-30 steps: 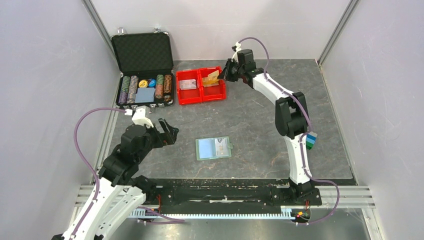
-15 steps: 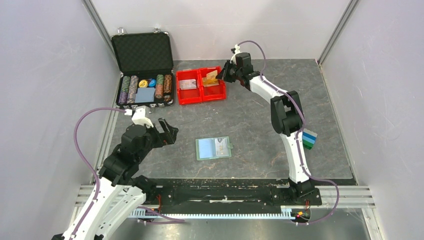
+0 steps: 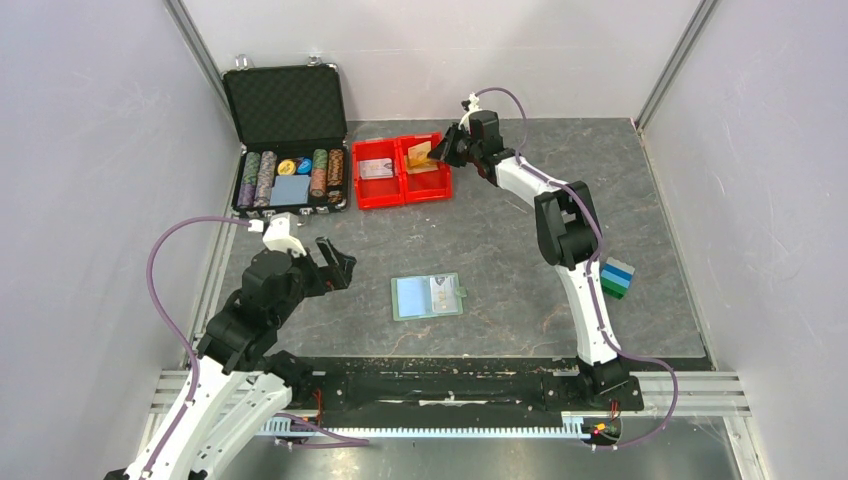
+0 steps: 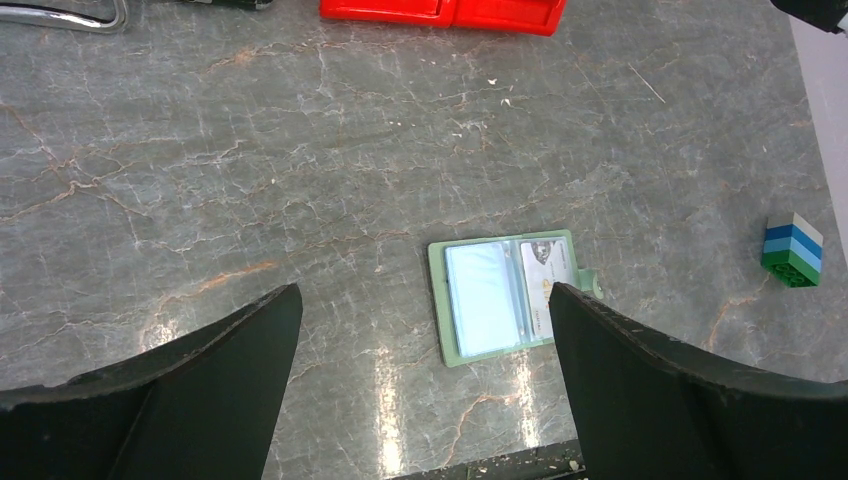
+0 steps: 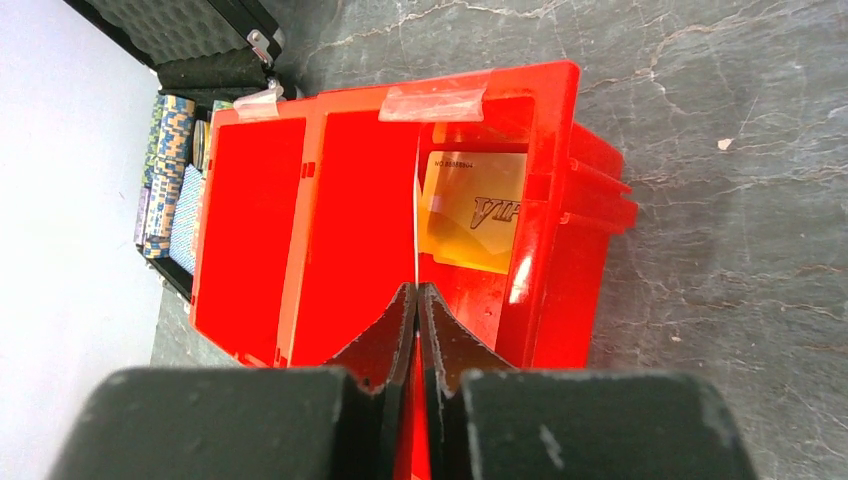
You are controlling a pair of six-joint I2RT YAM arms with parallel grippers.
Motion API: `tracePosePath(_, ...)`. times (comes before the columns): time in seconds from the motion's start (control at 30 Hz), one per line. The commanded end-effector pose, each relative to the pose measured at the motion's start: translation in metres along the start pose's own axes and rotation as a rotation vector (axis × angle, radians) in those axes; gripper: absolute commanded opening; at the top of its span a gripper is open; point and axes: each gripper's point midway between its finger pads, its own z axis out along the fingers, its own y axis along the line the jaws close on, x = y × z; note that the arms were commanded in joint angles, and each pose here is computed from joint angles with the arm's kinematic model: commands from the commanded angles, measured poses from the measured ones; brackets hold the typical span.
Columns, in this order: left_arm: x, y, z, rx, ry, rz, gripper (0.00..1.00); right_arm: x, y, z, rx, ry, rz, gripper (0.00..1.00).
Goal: Take the credit cards out of the card holder
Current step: Place the credit card in the storage box, then remove the credit card from the card holder.
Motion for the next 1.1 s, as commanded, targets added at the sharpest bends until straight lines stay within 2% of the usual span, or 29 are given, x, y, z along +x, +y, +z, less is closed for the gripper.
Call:
tracePosePath(0.0,-0.004,0.006,0.0,-0.024,-0.019,0.043,1.0,-0.024,0.012,0.005,-0.026,-0.079,-0.025,0.04)
tracePosePath(0.17,-0.004,0.007,0.0,-0.027,-0.019,0.043,1.0,-0.03,0.011,0.008,-0.022,-0.099,-0.018,0.15)
tracePosePath(0.33,-0.004,0.007,0.0,-0.029,-0.021,0.043,1.0,-0.041,0.015,0.008,-0.019,-0.131,-0.022,0.17)
tracePosePath(0.73,-0.004,0.006,-0.002,-0.019,-0.028,0.044,1.0,-0.072,0.029,-0.002,-0.011,-0.206,-0.07,0.39)
tracePosePath(0.9,-0.003,0.005,-0.001,-0.013,-0.018,0.045,1.0,-0.084,0.047,-0.02,-0.027,-0.209,-0.122,0.42)
tracePosePath(1.07,0.0,0.002,0.0,0.004,-0.002,0.041,1.0,-0.09,0.068,-0.056,-0.03,-0.203,-0.179,0.46)
